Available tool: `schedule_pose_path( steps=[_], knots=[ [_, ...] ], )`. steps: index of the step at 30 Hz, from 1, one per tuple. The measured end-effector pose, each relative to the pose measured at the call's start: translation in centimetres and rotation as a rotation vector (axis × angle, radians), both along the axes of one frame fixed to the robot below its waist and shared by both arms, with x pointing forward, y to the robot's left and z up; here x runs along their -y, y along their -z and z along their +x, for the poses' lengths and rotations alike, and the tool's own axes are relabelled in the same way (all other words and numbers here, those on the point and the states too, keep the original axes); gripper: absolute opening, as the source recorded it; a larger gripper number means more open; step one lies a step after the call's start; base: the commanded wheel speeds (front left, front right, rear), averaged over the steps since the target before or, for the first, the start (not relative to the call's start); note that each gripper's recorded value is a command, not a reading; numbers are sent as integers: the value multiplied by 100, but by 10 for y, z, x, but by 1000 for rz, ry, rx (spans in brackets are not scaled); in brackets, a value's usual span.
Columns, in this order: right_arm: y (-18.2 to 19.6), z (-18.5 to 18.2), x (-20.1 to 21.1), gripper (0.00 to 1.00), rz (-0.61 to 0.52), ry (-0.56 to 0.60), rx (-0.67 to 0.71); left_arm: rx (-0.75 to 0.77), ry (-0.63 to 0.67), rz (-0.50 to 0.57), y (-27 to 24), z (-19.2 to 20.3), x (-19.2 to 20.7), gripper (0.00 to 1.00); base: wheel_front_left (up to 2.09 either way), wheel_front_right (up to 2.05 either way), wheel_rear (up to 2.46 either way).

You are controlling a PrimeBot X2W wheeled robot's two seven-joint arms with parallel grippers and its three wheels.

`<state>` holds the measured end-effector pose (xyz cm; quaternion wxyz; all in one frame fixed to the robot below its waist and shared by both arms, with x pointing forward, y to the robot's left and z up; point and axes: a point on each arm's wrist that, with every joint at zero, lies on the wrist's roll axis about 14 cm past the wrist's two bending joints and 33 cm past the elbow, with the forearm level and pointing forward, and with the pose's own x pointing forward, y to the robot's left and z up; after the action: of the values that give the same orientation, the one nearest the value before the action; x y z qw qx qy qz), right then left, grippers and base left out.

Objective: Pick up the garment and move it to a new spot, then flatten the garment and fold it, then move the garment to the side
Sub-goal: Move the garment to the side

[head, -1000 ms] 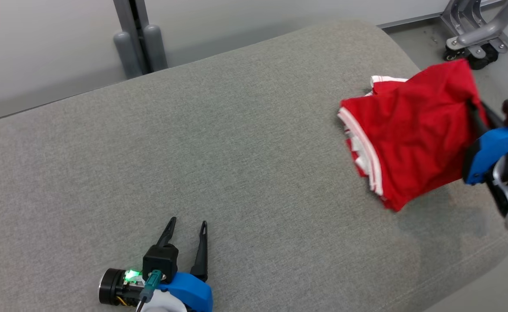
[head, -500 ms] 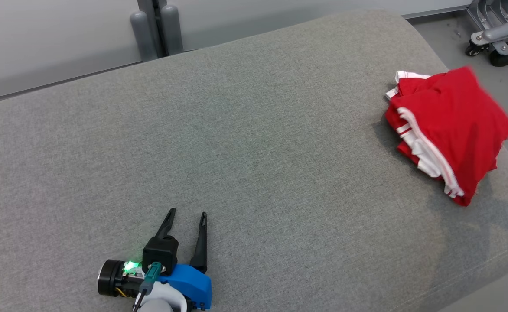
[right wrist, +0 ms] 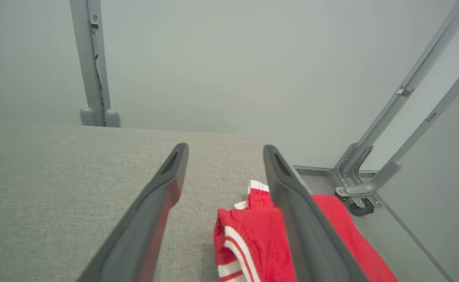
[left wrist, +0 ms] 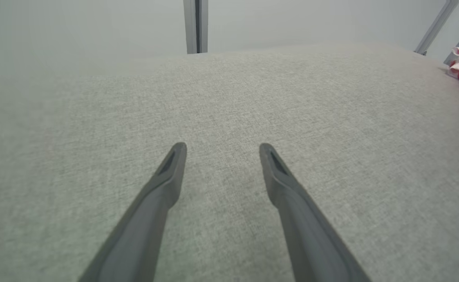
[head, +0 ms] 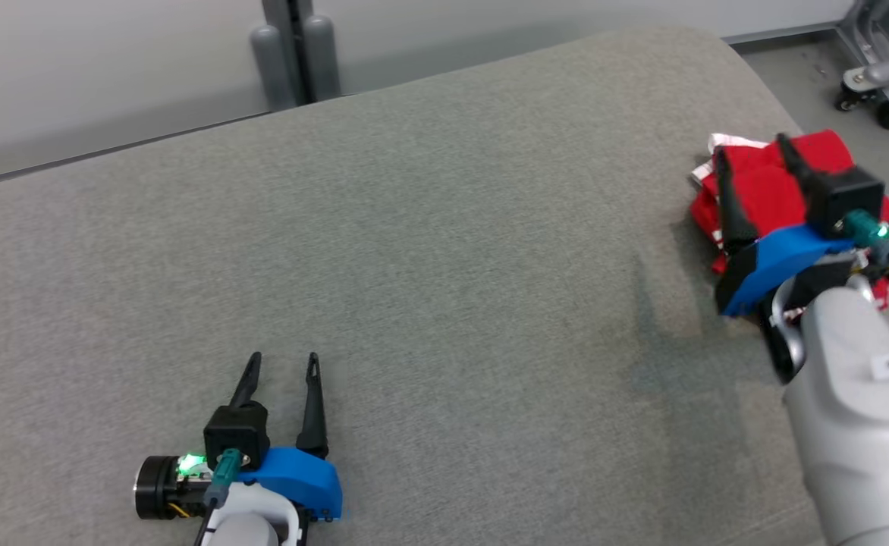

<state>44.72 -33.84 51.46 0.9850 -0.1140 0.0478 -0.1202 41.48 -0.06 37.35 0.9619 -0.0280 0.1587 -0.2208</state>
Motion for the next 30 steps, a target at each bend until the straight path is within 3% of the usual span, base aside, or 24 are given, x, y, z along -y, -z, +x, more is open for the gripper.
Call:
schedule_pose_path(
  steps=[7,15,21,30],
  knots=[
    [21,3,-75,100,146,-156,39,57,-168,12,-21,9,-52,100,0,0,0],
    [46,-1,-142,100,256,-280,10,83,-395,8,-38,-7,-124,100,0,0,0],
    [58,-9,-171,100,303,-329,-16,86,-500,2,-43,-27,-158,100,0,0,0],
    [59,-31,-180,100,330,-344,-22,77,-534,-38,-45,-50,-168,100,0,0,0]
  ],
)
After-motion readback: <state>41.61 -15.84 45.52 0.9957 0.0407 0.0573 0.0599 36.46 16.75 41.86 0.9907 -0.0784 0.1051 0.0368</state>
